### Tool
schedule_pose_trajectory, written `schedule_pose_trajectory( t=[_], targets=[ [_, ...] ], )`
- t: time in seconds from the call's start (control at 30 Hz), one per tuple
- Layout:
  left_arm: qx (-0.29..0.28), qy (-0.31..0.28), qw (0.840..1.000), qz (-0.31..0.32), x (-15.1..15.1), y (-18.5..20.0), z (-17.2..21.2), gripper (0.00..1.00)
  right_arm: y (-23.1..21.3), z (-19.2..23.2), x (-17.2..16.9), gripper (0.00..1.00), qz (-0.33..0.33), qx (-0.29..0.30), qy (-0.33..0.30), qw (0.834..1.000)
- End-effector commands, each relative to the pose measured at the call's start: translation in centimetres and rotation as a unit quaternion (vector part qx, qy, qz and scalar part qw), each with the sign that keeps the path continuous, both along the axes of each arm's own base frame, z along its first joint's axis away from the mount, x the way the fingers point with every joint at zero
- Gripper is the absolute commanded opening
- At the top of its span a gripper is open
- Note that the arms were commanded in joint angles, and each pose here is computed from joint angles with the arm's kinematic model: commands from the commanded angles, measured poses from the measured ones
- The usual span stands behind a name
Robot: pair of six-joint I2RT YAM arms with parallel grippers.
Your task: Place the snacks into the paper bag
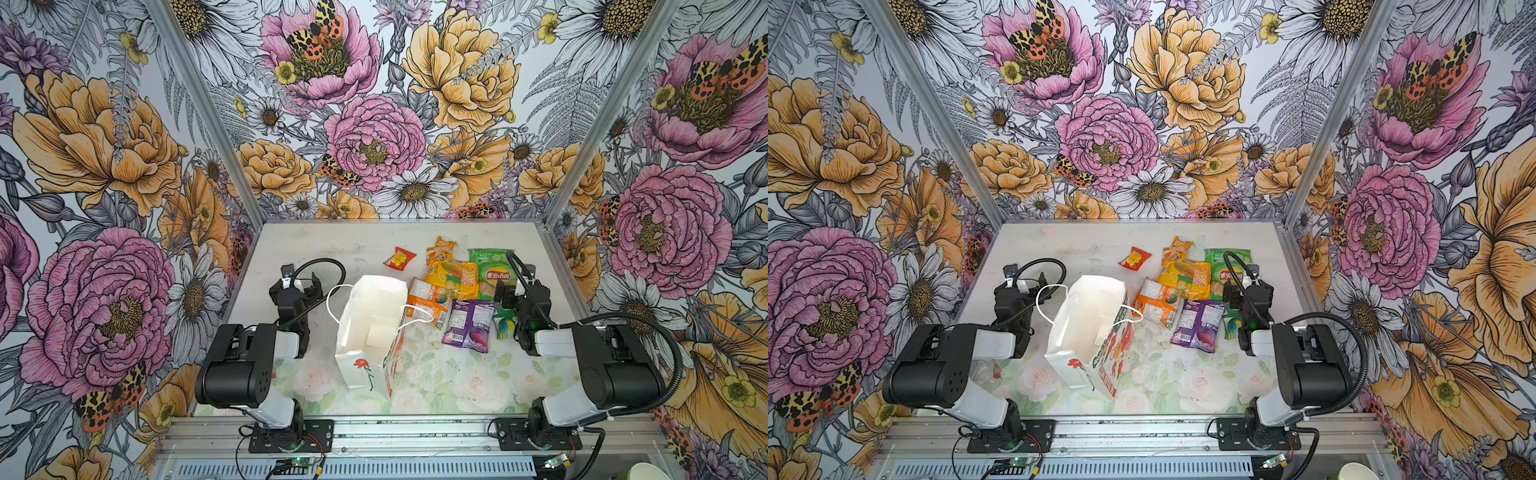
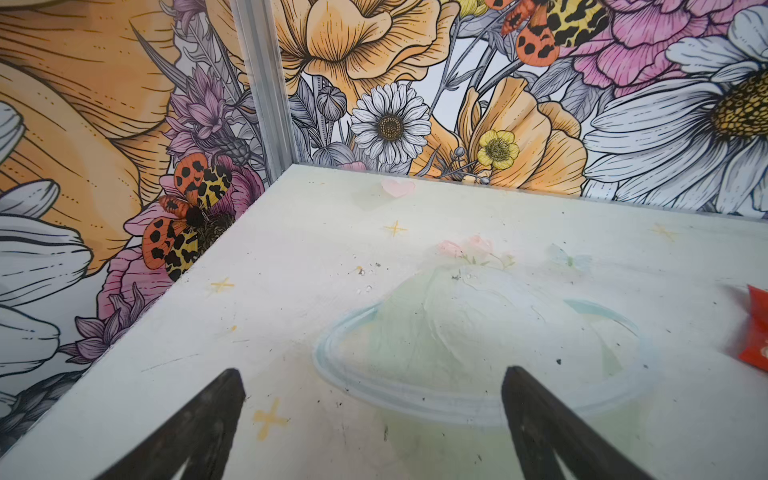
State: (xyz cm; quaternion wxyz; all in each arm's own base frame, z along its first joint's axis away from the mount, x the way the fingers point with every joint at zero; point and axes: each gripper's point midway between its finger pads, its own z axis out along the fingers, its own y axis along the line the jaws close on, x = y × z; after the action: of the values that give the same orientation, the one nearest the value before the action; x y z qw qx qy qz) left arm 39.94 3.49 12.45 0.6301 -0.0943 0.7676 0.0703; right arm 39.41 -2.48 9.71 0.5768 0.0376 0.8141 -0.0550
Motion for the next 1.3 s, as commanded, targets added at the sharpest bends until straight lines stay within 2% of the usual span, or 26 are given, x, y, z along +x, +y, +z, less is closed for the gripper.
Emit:
schedule_pose_trajectory(
  t=[0.0,1.27],
  targets=[
    [-0.003,-0.016,1.000,0.001,0.11,-0.01,0.70,0.99,-0.08,1.41,0.84,1.00,-0.001,0.006,-0.022,1.000],
    [0.002,-0.021,1.000,0.016,-0.11,0.19,0.86,0.99,-0.05,1.38,0.75,1.00,0.000,0.008,-0.023,1.000]
  ],
)
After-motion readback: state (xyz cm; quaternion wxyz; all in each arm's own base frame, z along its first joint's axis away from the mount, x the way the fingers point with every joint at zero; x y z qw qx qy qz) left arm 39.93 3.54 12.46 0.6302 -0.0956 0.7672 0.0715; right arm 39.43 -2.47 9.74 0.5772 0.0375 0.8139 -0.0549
